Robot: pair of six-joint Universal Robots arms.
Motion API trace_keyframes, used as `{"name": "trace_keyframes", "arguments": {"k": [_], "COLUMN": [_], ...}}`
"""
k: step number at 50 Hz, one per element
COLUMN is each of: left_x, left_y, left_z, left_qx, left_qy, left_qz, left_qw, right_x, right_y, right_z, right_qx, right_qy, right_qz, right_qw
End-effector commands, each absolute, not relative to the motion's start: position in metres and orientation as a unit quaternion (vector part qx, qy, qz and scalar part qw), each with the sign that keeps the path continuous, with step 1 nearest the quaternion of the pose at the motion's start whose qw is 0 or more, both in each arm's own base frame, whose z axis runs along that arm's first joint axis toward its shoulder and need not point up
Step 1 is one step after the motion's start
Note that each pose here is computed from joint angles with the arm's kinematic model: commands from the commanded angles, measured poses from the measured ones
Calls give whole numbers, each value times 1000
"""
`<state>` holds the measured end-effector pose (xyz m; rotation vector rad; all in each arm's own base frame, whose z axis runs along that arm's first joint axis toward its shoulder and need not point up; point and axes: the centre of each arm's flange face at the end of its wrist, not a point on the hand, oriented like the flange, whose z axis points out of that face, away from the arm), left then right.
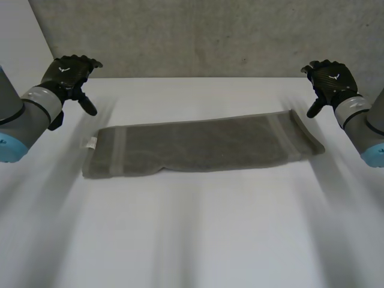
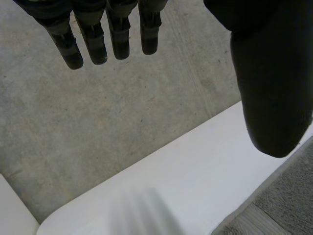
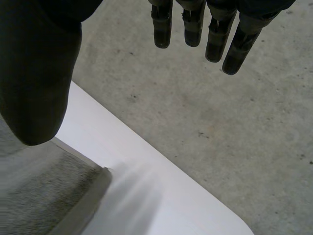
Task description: Fold the towel.
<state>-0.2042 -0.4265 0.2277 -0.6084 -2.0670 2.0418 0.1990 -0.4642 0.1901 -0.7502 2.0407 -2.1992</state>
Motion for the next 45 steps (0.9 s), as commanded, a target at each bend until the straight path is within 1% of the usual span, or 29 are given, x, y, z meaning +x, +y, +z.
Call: {"name": "trace_keyframes", "arguments": {"k": [1,2,3,4,5,6,7,9,11,15,18,20,22,26,34,37,39,43,45], "left_x": [-204,-204,-204,-204,-204,-204,-204,-203,-203,-202,-200,-200,-200,-200,-198,-197,-197,-195,-195], "left_y": [-392,-392,-382,-382,-373,-364,-364,-351,-346,-339,-334,-329,-327,-324,-321,-321,-321,-323,-323], "left_z": [202,201,195,195,189,183,183,171,166,158,151,145,142,138,135,138,140,143,144], "left_qx": [-208,-208,-212,-212,-217,-224,-224,-238,-244,-249,-248,-248,-248,-248,-246,-245,-245,-241,-240], "left_qy": [-741,-741,-751,-751,-759,-765,-765,-777,-782,-789,-797,-802,-805,-808,-810,-808,-806,-805,-804], "left_qz": [631,631,617,617,606,596,596,576,567,555,545,536,532,528,526,529,532,536,537], "left_qw": [98,98,98,98,98,96,96,90,86,84,84,86,87,87,86,85,85,83,83], "right_x": [201,201,201,201,201,201,200,199,198,185,183,181,179,175,172,170,157,143,122], "right_y": [-431,-431,-423,-416,-416,-409,-404,-400,-398,-400,-400,-402,-403,-410,-416,-417,-421,-422,-424], "right_z": [193,193,189,184,184,177,170,164,160,148,145,134,131,123,107,111,114,124,139], "right_qx": [-274,-274,-285,-298,-298,-310,-324,-337,-349,-368,-374,-382,-384,-387,-386,-384,-373,-363,-350], "right_qy": [687,687,699,708,708,718,722,723,722,723,723,724,723,716,718,716,723,724,724], "right_qz": [-671,-671,-654,-638,-638,-622,-610,-602,-596,-584,-581,-574,-574,-581,-579,-583,-582,-586,-593], "right_qw": [48,48,50,49,49,46,39,35,30,14,13,13,11,-1,-8,-11,-20,-26,-47]}}
